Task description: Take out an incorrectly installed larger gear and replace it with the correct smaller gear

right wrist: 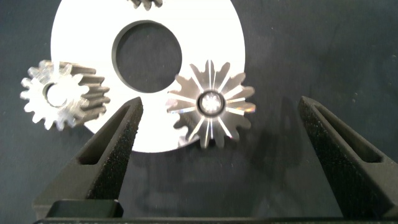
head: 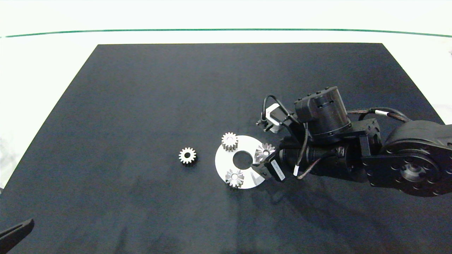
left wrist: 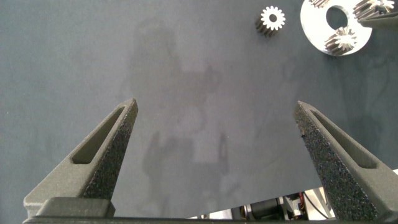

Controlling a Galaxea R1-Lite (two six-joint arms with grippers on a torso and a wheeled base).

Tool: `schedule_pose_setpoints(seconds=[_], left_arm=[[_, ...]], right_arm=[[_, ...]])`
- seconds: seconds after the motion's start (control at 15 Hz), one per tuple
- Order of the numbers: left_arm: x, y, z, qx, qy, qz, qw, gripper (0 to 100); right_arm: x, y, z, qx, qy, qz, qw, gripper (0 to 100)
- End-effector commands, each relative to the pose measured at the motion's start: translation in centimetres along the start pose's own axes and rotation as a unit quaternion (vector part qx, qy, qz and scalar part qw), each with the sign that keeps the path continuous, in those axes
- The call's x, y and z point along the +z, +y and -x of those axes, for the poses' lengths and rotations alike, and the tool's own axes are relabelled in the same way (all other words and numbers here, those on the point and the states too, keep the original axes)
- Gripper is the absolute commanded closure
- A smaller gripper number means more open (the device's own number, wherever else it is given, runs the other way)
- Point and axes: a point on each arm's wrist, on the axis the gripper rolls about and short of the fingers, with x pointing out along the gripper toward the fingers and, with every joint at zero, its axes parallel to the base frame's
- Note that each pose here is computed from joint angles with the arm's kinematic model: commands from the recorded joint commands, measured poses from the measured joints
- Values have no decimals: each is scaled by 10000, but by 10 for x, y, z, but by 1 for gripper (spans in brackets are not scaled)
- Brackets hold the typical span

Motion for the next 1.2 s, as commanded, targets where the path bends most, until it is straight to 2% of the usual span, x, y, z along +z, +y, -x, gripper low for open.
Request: schedule_pose_setpoints(seconds=[0.07, 0.8, 1.2], left_arm=[[-1, 0, 0, 6, 10, 2, 10000, 0], [-2, 0, 0, -2, 18, 2, 10000, 0], [-2, 0, 0, -1, 25, 2, 10000, 0]], right_arm=[[2, 1, -7, -6, 26, -67, 10000, 0], [3, 1, -9, -5, 33, -96, 9999, 22], [3, 1, -9, -9, 50, -242, 9997, 34]])
